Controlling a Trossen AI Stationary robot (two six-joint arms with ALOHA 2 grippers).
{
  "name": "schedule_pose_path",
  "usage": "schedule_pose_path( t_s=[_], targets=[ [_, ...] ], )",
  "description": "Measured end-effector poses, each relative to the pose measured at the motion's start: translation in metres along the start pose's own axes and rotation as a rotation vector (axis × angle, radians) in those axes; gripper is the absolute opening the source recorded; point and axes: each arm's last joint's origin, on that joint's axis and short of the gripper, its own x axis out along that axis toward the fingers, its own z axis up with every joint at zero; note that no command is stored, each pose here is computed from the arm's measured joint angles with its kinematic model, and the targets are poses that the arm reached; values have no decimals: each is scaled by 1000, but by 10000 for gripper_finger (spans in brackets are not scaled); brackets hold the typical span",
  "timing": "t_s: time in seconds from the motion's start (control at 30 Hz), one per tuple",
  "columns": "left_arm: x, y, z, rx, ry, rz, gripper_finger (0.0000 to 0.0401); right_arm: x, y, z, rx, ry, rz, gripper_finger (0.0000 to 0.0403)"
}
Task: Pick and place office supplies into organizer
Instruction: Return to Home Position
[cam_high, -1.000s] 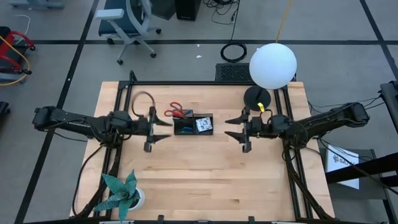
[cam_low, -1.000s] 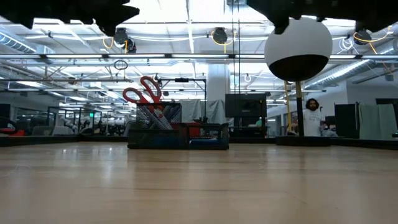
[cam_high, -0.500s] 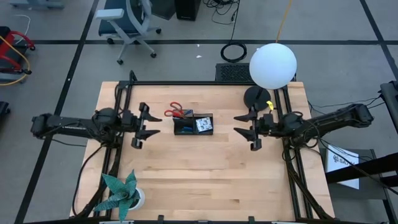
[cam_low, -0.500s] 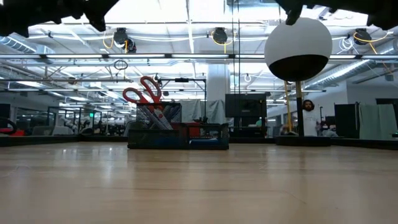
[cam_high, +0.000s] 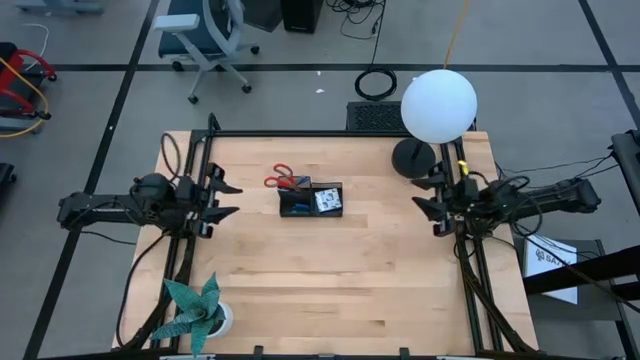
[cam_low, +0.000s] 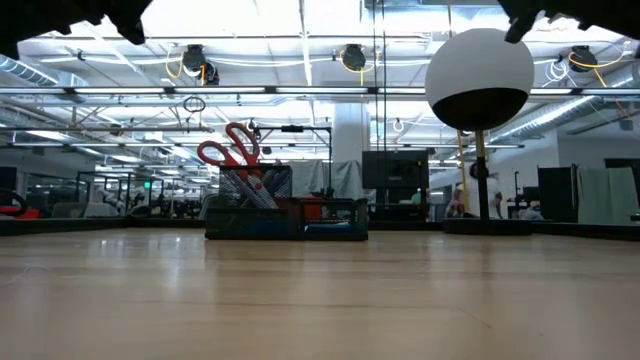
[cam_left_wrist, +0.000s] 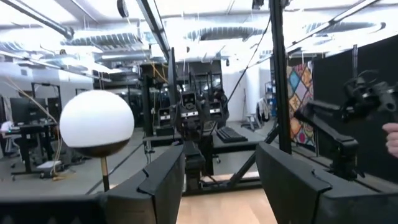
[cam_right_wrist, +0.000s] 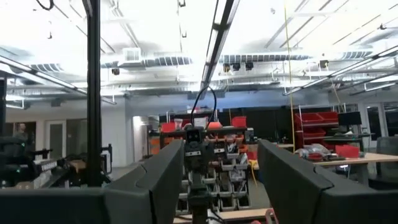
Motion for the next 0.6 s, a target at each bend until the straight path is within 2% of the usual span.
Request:
schedule_pose_path(
  t_s=[0.47, 0.6],
  targets=[
    [-40, -6, 13, 11, -74, 6, 205, -35, 0, 25, 15, -66, 65, 196],
    [-40, -6, 15, 0, -61, 1, 205, -45, -2, 32, 31, -114, 75, 196]
  ],
)
